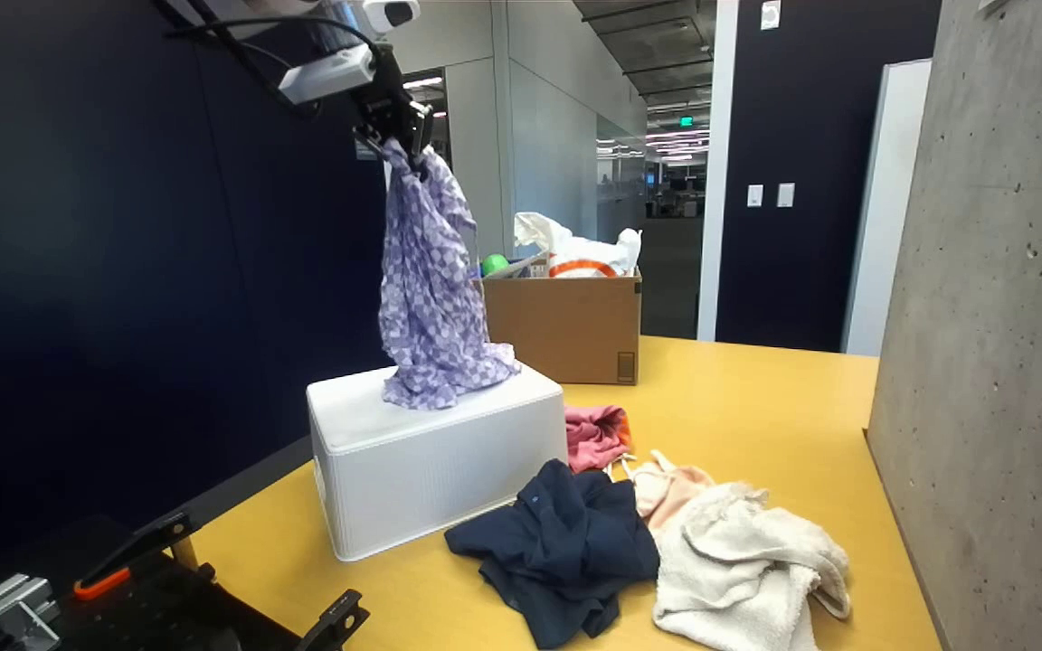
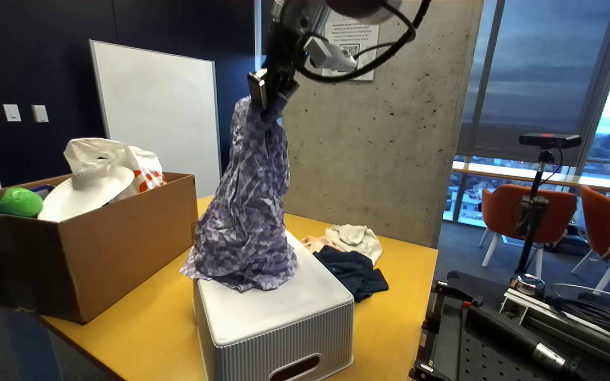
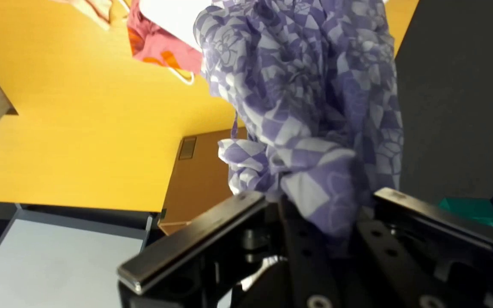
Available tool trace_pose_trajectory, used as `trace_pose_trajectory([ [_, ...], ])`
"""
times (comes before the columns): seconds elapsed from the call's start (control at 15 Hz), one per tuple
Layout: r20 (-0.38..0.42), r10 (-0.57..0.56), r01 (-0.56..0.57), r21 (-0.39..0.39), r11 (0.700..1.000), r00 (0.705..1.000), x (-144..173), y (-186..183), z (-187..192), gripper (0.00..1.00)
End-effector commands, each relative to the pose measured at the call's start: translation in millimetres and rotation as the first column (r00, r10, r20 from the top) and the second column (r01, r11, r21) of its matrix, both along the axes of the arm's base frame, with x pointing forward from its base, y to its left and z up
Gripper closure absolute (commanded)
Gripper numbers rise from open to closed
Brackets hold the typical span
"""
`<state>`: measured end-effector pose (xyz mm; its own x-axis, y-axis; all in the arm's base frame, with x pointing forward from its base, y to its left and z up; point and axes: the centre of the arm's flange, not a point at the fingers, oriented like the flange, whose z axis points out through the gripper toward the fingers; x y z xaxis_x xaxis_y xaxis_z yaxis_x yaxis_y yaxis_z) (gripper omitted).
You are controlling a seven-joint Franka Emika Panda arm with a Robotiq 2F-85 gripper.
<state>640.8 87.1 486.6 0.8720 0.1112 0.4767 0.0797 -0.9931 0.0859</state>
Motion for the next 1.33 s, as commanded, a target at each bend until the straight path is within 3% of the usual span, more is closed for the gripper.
trace_pose_trajectory([
  [0.0, -0.048, -0.007, 0.008, 0.01, 1.0, 0.999, -7.5, -7.7, -57.5, 0.98],
  [0.33, -0.155, -0.027, 0.03, 0.014, 0.999, 0.988, -8.1, -29.0, -150.3, 0.98],
  [0.73, -0.279, -0.054, 0.053, -0.012, 0.999, 0.959, 23.4, -51.7, -255.2, 0.98],
  [1.0, -0.311, -0.042, 0.037, -0.02, 0.999, 0.949, 39.3, -33.2, -279.0, 0.98],
  [1.07, -0.307, -0.04, 0.035, -0.02, 0.999, 0.951, 30.8, -24.9, -267.8, 0.69],
  [1.13, -0.312, -0.032, 0.028, -0.018, 0.999, 0.95, 22.7, -17.8, -256.0, 0.68],
  [1.27, -0.33, -0.029, 0.025, -0.018, 1.0, 0.943, 1.8, -5.4, -225.2, 0.54],
])
